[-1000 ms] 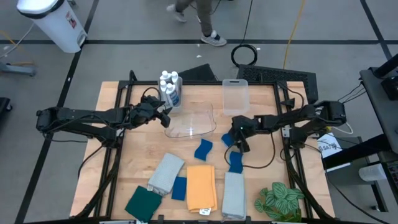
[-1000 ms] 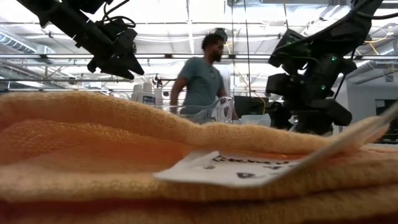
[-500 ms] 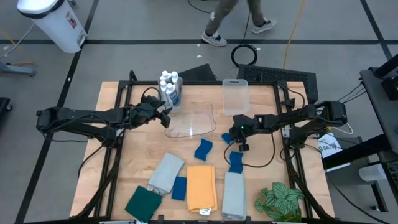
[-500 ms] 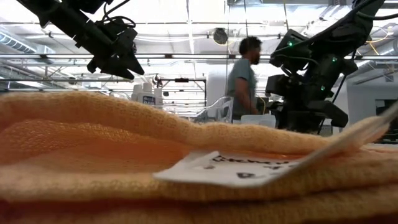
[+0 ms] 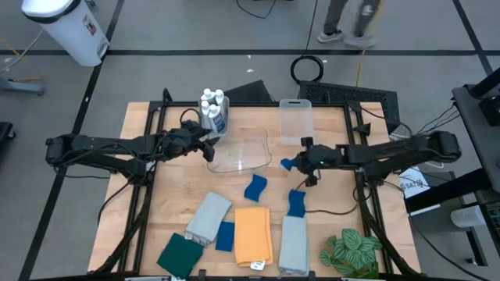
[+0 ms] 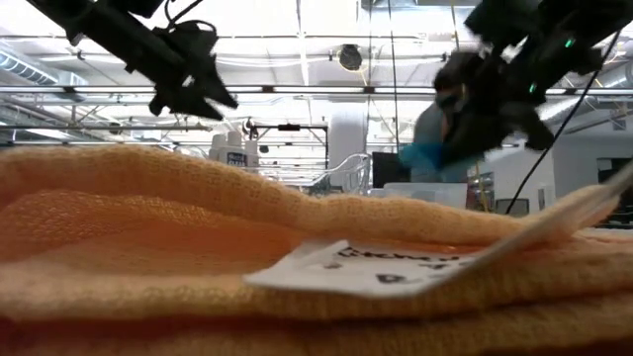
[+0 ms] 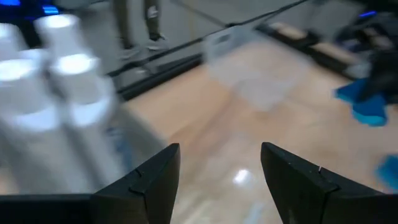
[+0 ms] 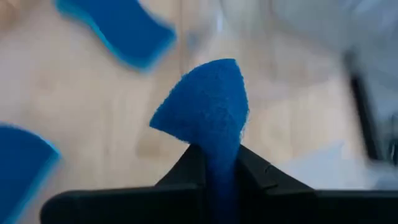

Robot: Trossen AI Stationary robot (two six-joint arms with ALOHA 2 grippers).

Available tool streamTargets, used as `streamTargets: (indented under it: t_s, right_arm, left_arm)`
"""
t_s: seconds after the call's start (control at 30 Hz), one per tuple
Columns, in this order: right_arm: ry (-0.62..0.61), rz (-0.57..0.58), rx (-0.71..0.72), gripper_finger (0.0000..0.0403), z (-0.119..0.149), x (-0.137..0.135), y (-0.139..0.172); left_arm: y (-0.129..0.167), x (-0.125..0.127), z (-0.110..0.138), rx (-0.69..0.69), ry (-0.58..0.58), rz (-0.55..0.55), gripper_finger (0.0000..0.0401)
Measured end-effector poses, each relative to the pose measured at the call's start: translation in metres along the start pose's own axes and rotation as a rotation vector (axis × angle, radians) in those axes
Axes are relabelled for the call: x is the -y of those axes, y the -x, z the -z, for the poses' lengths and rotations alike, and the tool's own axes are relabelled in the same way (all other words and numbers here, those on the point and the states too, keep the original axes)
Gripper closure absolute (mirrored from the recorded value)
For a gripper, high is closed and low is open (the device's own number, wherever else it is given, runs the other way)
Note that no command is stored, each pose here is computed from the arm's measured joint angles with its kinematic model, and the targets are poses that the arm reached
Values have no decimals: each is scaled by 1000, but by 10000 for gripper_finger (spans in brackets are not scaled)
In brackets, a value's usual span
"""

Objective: Pick & Place Kitchen Items
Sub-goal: Put the blue sponge into the white bin

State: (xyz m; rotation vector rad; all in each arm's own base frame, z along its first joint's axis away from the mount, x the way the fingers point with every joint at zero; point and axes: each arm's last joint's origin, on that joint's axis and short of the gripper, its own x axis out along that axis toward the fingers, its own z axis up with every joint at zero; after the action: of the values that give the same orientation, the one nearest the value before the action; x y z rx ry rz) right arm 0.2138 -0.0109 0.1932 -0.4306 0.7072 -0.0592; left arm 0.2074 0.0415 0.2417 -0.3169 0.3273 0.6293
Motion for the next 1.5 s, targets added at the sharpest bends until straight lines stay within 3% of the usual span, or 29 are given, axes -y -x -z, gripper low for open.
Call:
streamTargets:
  t_s: [0.23,0.47,0.57,0.93,1.13,1.5]
  right_arm:
    - [126,190,187,393,-25,0,17]
    - [279,397,279,394,-44,4,10]
    - [300,504,300,395,-51,7,6]
    - [334,652,292,394,-56,5,-13]
    - [311,682,301,394,-57,6,-13]
    - [290,730,350,393,-66,-1,-4]
  left_arm:
    - [-7,22,-11,109,53,272,171]
    - [-30,55,-14,270,-9,462,171]
    - [-43,71,-17,297,-37,485,171]
    - [-98,118,-28,276,-68,475,171]
    - [-107,122,-31,300,-52,408,171]
    - [-108,122,-29,287,-49,395,171]
